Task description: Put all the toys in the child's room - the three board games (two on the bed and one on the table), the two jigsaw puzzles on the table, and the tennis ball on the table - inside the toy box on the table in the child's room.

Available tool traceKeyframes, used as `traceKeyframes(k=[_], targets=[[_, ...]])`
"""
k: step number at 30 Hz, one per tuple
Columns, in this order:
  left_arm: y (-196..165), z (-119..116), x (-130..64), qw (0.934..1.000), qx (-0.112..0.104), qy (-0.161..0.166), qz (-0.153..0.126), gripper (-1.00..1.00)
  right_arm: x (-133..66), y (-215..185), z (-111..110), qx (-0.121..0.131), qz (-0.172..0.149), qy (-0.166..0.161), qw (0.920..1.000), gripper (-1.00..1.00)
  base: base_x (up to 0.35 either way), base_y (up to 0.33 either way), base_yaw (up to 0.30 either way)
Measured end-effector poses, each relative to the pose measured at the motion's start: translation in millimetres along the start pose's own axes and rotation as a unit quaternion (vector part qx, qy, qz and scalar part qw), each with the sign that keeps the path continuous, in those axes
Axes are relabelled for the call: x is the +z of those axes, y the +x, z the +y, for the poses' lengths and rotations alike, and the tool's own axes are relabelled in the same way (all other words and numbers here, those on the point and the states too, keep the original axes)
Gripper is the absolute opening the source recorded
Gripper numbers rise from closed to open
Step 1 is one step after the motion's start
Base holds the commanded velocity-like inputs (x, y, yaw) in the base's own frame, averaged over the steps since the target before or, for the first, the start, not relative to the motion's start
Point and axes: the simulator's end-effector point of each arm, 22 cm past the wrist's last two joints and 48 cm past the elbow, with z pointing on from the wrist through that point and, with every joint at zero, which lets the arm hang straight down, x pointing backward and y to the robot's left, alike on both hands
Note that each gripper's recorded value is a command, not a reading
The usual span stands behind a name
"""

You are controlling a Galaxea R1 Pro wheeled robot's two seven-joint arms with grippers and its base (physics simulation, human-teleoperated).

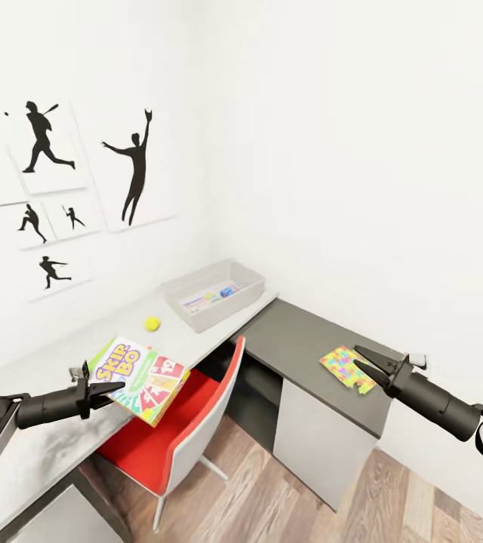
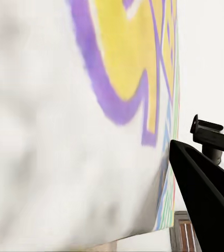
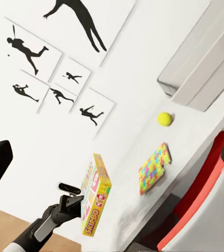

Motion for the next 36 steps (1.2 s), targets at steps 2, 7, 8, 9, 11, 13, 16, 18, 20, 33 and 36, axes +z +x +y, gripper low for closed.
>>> traceKeyframes(k=[2, 7, 8, 9, 11, 13, 16, 18, 20, 33, 36], targets=[[0.0, 0.0, 0.1, 1.0000, 0.000, 0.000, 0.000, -1.00, 0.0, -0.1, -0.1, 0.000, 0.000, 0.000, 1.0000, 1.00, 0.295, 0.000, -0.268], [0.0, 0.5, 0.4, 1.0000, 0.000, 0.000, 0.000, -1.00, 0.1, 0.0, -0.4, 0.000, 0.001, 0.000, 1.0000, 1.00, 0.120, 0.000, -0.276], [-0.1, 0.5, 0.4, 1.0000, 0.000, 0.000, 0.000, -1.00, 0.2, 0.0, -0.5, 0.000, 0.001, 0.000, 1.0000, 1.00, 0.023, 0.000, -0.278], [-0.1, 0.4, 0.4, 1.0000, 0.000, 0.000, 0.000, -1.00, 0.2, 0.0, -0.5, 0.000, 0.001, 0.000, 1.0000, 1.00, 0.015, 0.000, -0.279], [-0.1, 0.5, 0.4, 1.0000, 0.000, 0.000, 0.000, -1.00, 0.4, 0.1, -0.4, 0.001, 0.001, 0.000, 1.0000, 1.00, 0.010, 0.000, -0.279], [0.1, 0.7, 0.4, 1.0000, 0.000, 0.000, 0.000, -1.00, 0.4, 0.1, -0.4, 0.001, 0.000, 0.000, 1.0000, 1.00, 0.004, 0.000, -0.279], [0.0, 0.5, 0.4, 1.0000, 0.000, 0.000, 0.000, -1.00, 0.5, 0.1, -0.4, 0.000, 0.000, 0.000, 1.0000, 1.00, 0.001, 0.000, -0.279], [0.0, 0.6, 0.4, 1.0000, 0.000, 0.000, 0.000, -1.00, 0.7, 0.4, -0.4, 0.000, 0.001, 0.000, 1.0000, 1.00, 0.003, 0.000, -0.279], [-0.2, 0.4, 0.1, 1.0000, 0.000, 0.000, 0.000, -1.00, 0.9, 0.6, 0.0, 0.001, 0.000, -0.001, 1.0000, 1.00, 0.061, 0.000, -0.186], [-0.3, 0.0, 0.1, 1.0000, 0.000, 0.001, -0.001, -1.00, 1.5, 1.0, 0.4, 0.000, 0.001, -0.001, 1.0000, 1.00, 0.099, 0.000, -0.008], [-0.5, 0.1, -0.4, 1.0000, 0.000, 0.001, -0.001, -1.00, 1.5, 1.0, 0.0, 0.000, 0.001, 0.000, 1.0000, 1.00, 0.003, 0.000, 0.180]])
